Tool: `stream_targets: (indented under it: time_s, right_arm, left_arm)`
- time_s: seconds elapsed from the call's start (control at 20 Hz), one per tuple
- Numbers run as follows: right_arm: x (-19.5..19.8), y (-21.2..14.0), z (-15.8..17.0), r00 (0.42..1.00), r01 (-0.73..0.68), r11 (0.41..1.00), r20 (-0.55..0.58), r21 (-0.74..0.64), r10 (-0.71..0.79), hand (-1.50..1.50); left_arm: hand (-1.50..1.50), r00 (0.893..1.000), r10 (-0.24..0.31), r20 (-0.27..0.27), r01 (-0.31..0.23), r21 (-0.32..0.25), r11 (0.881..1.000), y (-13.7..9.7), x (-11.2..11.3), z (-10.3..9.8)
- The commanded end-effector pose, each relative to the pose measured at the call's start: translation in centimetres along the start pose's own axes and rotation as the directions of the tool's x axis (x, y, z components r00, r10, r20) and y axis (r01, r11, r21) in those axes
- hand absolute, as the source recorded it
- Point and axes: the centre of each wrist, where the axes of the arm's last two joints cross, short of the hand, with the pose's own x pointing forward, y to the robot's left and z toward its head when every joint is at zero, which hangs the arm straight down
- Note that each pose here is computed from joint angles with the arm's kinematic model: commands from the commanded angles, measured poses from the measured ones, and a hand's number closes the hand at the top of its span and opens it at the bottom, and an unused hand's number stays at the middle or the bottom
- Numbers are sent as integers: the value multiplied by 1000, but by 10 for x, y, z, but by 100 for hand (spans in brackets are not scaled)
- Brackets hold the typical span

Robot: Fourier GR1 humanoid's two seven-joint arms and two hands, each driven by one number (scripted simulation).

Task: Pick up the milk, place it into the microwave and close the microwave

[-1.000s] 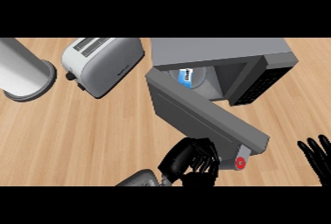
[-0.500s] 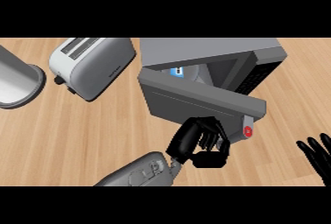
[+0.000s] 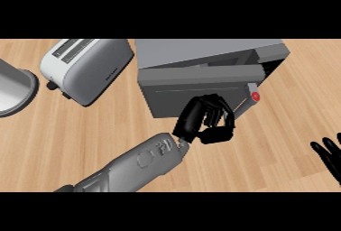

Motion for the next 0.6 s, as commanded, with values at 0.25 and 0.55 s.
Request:
stream_targets:
  time_s: [0.25, 0.55]
  right_arm:
    - [14, -1, -9, 1000, -6, 1000, -3, 6, 6, -150]
    - [17, 0, -14, 1000, 14, 1000, 11, -5, -14, -150]
  left_arm:
    - [150, 998, 59, 11, -60, 101, 993, 24, 10, -36]
    - [150, 995, 104, 4, -104, 128, 986, 30, 12, -45]
